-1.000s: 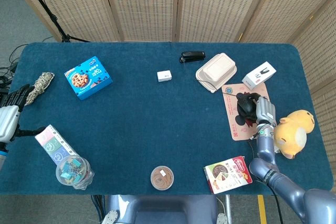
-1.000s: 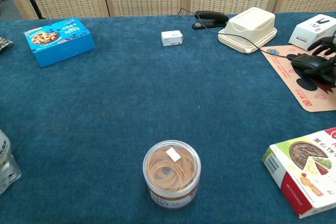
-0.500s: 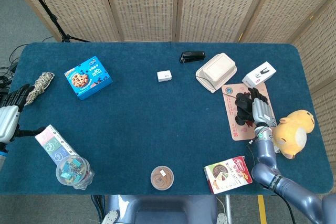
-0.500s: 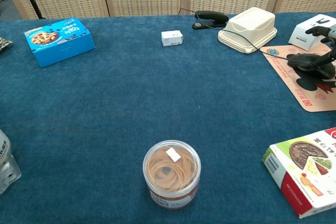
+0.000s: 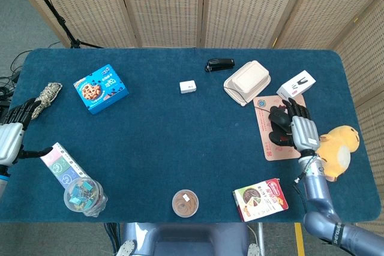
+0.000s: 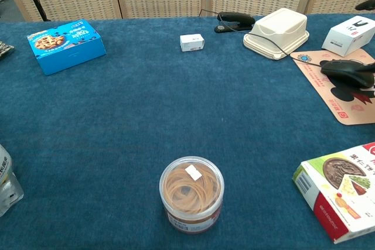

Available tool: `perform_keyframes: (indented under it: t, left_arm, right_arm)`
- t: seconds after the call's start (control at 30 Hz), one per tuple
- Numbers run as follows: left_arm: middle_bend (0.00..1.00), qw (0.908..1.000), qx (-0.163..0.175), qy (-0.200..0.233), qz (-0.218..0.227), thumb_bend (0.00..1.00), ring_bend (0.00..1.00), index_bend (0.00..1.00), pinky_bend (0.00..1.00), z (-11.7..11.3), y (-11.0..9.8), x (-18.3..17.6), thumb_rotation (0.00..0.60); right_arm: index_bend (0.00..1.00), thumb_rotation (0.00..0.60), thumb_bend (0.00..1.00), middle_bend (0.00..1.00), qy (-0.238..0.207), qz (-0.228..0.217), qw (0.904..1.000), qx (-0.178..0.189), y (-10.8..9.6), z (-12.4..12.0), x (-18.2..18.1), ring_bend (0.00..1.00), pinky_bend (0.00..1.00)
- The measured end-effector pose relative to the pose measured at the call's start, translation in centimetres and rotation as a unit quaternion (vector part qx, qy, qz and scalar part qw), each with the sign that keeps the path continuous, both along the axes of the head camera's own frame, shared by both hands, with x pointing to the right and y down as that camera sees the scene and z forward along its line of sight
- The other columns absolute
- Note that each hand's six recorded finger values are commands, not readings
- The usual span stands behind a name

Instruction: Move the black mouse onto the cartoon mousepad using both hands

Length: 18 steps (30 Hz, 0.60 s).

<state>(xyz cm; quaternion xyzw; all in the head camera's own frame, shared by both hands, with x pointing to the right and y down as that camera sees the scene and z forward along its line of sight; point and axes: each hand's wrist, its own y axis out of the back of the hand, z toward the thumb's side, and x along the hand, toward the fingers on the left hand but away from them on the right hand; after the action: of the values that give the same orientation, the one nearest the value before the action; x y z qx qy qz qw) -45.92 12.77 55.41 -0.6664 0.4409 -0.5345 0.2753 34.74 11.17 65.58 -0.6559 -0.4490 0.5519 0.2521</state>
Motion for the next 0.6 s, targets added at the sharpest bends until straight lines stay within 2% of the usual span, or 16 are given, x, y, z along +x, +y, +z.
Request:
perform_keyframes:
  t: [0.2, 0.4, 0.6]
  left_arm:
    - [0.00, 0.9999, 0.003, -0.012, -0.001, 0.11, 0.00, 0.00, 0.00, 0.0, 1.2, -0.1, 0.600]
    - [0.00, 0.9996, -0.001, -0.023, -0.016, 0.11, 0.00, 0.00, 0.00, 0.3, 3.7, -1.1, 0.600]
    - [0.00, 0.9988, 0.002, -0.037, -0.031, 0.11, 0.00, 0.00, 0.00, 0.3, 5.6, -2.5, 0.600]
  right_arm:
    - [0.00, 0.600, 0.00, 0.00, 0.053, -0.051, 0.9972, 0.011, 3.5, -1.7, 2.8, 0.00, 0.00]
    - [0.00, 0.600, 0.00, 0.00, 0.097, -0.060, 0.9923, 0.049, 6.1, -3.5, 6.2, 0.00, 0.00]
    - [0.00, 0.600, 0.00, 0.00, 0.126, -0.066, 0.9863, 0.083, 7.9, -5.3, 7.5, 0.00, 0.00]
